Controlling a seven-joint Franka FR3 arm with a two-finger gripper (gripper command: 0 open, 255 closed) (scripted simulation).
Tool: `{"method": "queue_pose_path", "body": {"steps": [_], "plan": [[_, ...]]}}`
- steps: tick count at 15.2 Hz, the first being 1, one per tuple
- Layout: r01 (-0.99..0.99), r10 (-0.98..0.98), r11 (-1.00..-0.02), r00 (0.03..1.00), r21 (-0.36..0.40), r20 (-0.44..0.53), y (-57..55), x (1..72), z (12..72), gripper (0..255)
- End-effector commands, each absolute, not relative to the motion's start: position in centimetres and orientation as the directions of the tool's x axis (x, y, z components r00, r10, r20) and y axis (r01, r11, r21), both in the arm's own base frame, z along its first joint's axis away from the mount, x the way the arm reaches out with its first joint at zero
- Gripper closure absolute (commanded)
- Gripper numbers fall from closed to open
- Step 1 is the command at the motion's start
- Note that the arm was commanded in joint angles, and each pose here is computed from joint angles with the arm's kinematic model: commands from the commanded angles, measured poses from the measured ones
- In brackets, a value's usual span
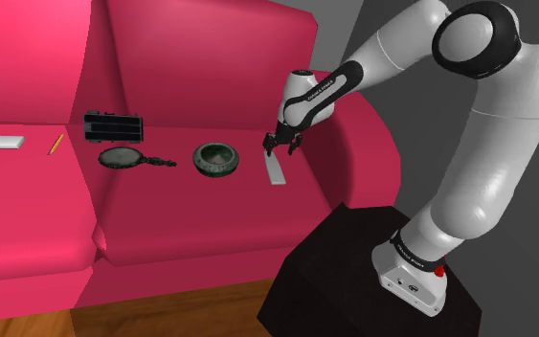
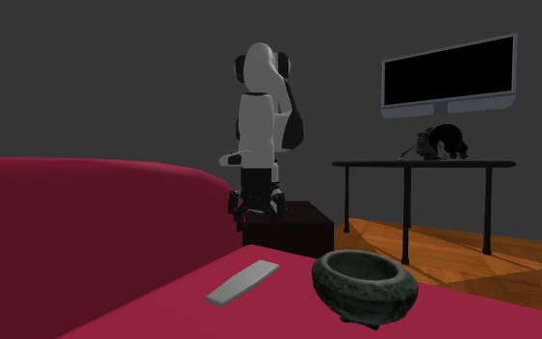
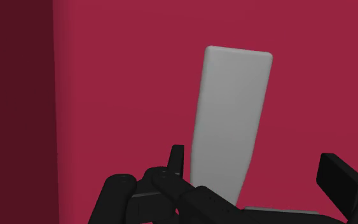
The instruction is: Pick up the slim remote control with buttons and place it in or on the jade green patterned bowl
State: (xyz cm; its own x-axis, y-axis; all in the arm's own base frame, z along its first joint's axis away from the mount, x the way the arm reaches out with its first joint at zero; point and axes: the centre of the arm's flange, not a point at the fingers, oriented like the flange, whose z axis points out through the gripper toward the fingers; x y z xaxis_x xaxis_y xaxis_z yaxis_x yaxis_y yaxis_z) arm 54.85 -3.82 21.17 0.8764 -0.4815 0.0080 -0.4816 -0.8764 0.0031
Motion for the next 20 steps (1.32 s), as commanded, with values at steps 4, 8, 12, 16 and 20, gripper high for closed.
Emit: {"method": "queue_pose_path", "body": {"steps": [4,8,12,16,20], "plan": [[-0.549,-0.549,-0.836,0.836,0.008,0.005,-6.0,57.8,15.6,0],[-0.556,-0.556,-0.831,0.831,0.008,0.005,-6.3,58.1,13.5,0],[-0.556,-0.556,-0.831,0.831,0.008,0.005,-6.3,58.1,11.4,0],[-0.556,-0.556,-0.831,0.831,0.008,0.005,-6.3,58.1,11.1,0],[-0.556,-0.556,-0.831,0.831,0.008,0.004,-6.3,58.1,11.1,0]]}}
